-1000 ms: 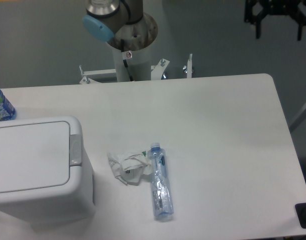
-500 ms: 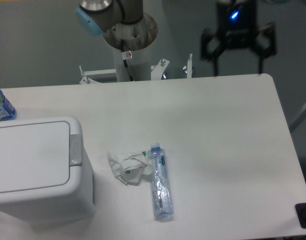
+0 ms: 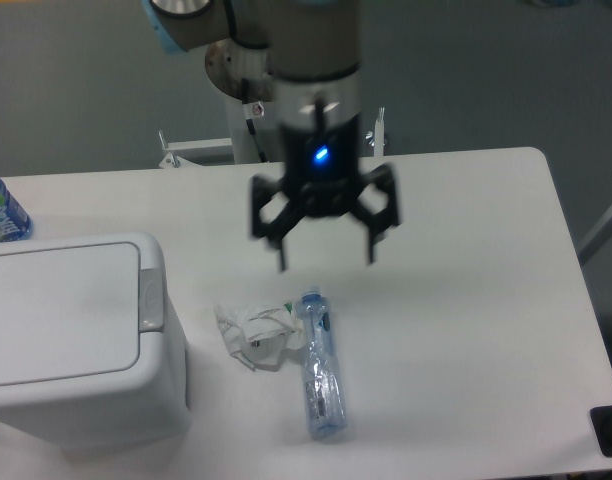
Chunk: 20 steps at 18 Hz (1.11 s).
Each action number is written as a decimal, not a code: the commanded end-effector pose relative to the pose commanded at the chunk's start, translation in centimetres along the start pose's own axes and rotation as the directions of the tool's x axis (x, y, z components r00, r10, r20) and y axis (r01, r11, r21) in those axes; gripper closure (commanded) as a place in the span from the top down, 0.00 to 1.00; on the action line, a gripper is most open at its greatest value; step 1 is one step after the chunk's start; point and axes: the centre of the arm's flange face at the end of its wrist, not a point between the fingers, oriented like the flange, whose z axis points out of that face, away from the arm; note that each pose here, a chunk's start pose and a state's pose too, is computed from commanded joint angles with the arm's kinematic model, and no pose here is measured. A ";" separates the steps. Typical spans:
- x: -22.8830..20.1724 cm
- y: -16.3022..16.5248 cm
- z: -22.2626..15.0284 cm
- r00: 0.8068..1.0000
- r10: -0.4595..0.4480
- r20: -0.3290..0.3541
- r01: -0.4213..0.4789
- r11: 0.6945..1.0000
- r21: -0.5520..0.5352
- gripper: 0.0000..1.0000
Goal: Open the trash can
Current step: 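Move the open gripper down over the lid edge of the white trash can, then hold the gripper against the lid edge of the trash can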
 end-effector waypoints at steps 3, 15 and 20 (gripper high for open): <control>2.3 0.2 0.7 0.999 0.012 -0.033 -0.012 1.000 -0.009 1.00; 6.4 1.6 2.0 0.997 -0.010 -0.076 0.006 0.999 -0.046 1.00; 6.5 1.9 2.3 0.997 -0.014 -0.075 0.010 0.998 -0.054 1.00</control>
